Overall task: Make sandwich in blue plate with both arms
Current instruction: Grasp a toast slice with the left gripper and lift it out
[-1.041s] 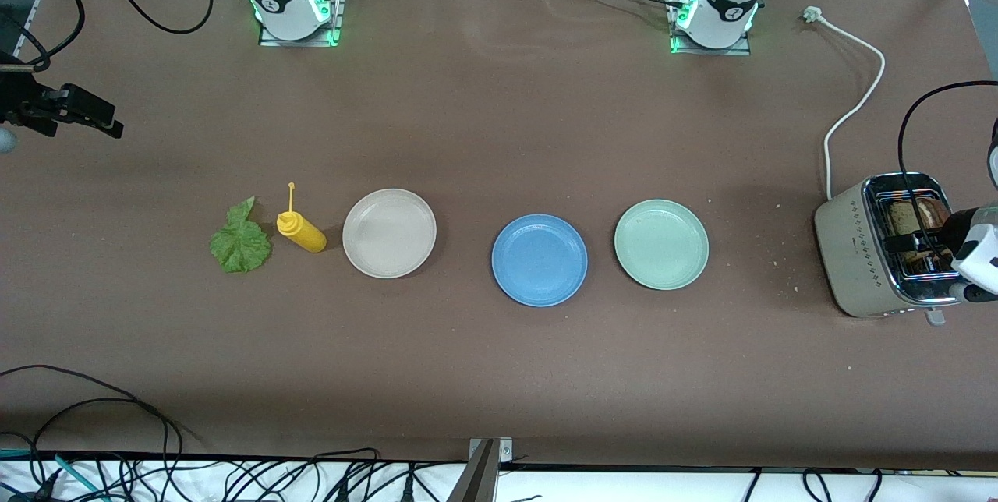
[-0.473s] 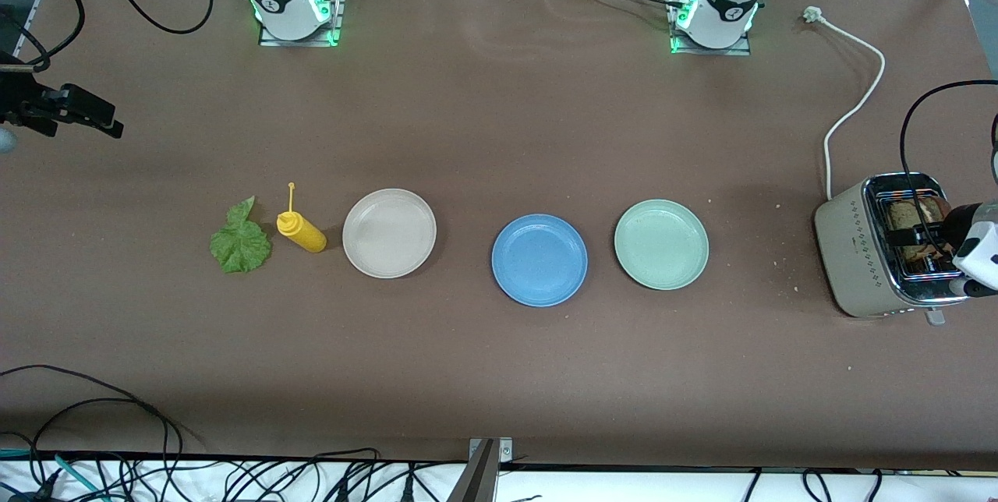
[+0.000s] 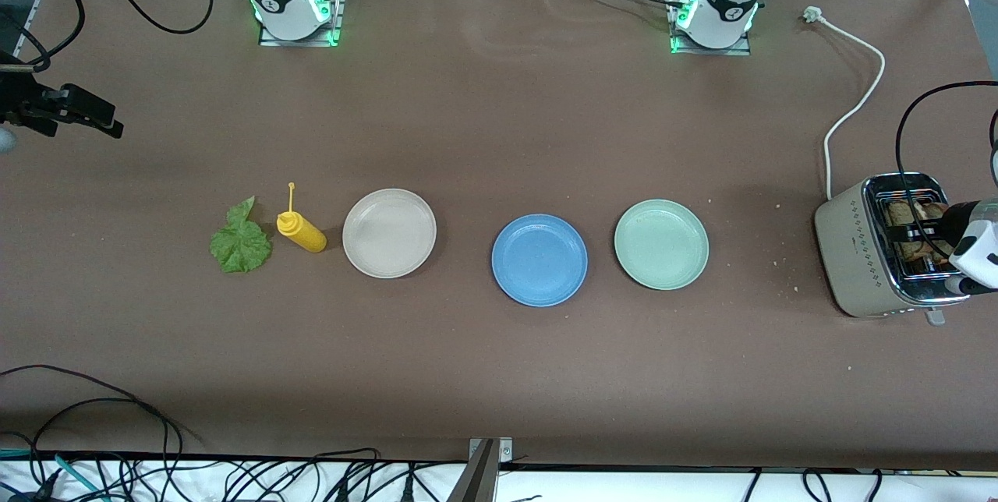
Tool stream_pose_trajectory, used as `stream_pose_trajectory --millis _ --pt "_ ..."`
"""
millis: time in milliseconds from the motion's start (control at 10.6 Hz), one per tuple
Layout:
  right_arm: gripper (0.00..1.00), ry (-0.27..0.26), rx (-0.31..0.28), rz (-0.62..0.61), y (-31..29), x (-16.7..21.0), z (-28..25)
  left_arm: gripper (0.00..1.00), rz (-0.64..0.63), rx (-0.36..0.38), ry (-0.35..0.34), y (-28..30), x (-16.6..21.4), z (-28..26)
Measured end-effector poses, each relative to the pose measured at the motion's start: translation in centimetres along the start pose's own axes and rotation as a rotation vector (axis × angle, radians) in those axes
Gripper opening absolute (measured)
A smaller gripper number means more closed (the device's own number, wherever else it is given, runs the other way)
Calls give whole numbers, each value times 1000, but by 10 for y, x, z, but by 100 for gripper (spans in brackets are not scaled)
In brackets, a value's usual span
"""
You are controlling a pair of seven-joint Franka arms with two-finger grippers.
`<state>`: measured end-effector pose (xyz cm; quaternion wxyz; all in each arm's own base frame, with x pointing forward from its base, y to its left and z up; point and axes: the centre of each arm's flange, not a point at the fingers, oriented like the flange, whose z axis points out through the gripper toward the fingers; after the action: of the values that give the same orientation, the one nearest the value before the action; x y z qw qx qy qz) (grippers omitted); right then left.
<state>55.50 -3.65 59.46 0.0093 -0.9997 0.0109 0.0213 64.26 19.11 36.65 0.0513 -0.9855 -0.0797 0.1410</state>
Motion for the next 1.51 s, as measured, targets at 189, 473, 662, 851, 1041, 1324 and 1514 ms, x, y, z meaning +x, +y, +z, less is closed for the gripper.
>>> stream_pose_trajectory --millis 189,473,662,851,1041,1324,1514 --pt "100 0 0 0 0 0 0 31 37 -1 -11 -1 -2 -1" --pt "100 0 0 0 0 0 0 13 52 -2 -17 -2 -8 -10" --pt "100 0 0 0 0 0 0 13 51 -3 -17 -4 -17 -26" --pt "100 0 0 0 0 0 0 13 51 -3 -5 -7 -39 -64" --pt "100 0 0 0 0 0 0 9 67 0 44 -10 -69 -112" --pt "100 0 0 0 0 0 0 9 103 6 102 -5 -96 -154" --pt "100 0 0 0 0 0 0 9 136 5 109 14 -94 -157"
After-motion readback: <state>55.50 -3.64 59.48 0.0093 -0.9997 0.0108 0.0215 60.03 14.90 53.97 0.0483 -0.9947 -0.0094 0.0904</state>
